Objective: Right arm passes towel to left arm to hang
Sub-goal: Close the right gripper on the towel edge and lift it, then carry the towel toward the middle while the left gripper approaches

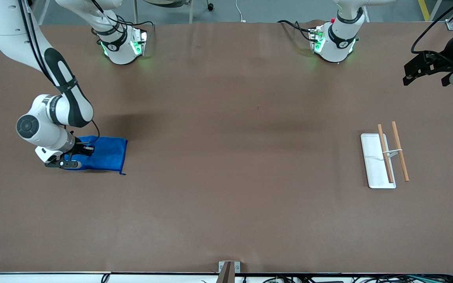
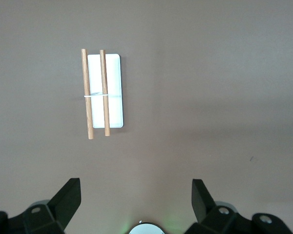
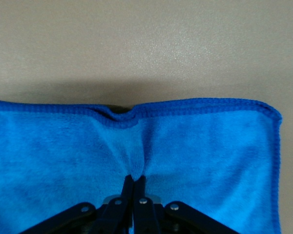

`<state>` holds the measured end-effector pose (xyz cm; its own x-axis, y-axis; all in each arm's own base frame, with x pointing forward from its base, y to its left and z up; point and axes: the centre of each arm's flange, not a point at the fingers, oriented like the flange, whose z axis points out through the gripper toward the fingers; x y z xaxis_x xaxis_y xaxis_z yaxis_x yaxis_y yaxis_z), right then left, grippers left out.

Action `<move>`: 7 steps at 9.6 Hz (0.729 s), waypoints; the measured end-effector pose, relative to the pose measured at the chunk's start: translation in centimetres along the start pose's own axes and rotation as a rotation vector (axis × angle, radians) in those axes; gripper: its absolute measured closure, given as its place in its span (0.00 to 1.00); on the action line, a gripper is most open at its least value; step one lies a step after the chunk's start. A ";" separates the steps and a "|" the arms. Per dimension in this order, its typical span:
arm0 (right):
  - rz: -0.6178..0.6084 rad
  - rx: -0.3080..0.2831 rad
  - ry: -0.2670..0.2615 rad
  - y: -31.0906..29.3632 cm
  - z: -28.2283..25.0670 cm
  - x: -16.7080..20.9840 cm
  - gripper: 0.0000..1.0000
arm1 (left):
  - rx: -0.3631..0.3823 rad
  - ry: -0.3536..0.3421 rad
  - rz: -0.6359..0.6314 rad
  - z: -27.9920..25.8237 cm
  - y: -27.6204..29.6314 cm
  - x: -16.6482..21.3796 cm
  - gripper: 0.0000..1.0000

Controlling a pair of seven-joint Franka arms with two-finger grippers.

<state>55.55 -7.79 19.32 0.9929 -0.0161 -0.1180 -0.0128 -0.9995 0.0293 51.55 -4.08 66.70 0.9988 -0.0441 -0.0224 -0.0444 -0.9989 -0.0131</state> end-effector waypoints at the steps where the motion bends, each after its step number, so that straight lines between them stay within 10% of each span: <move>1: -0.001 0.007 -0.046 0.1 -2.9 1.0 0.98 | 0.000 0.000 0.000 0.0 0.0 0.0 0.00; 7: -0.106 0.057 -0.028 -6.8 -21.2 3.3 0.98 | 0.000 0.001 0.007 -0.1 0.3 0.0 0.00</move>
<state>61.38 -0.46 39.75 0.9853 0.0899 -0.1453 0.0847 -0.9955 -0.0416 51.53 -4.36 66.76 0.9985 -0.0508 -0.0212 -0.0511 -0.9986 -0.0132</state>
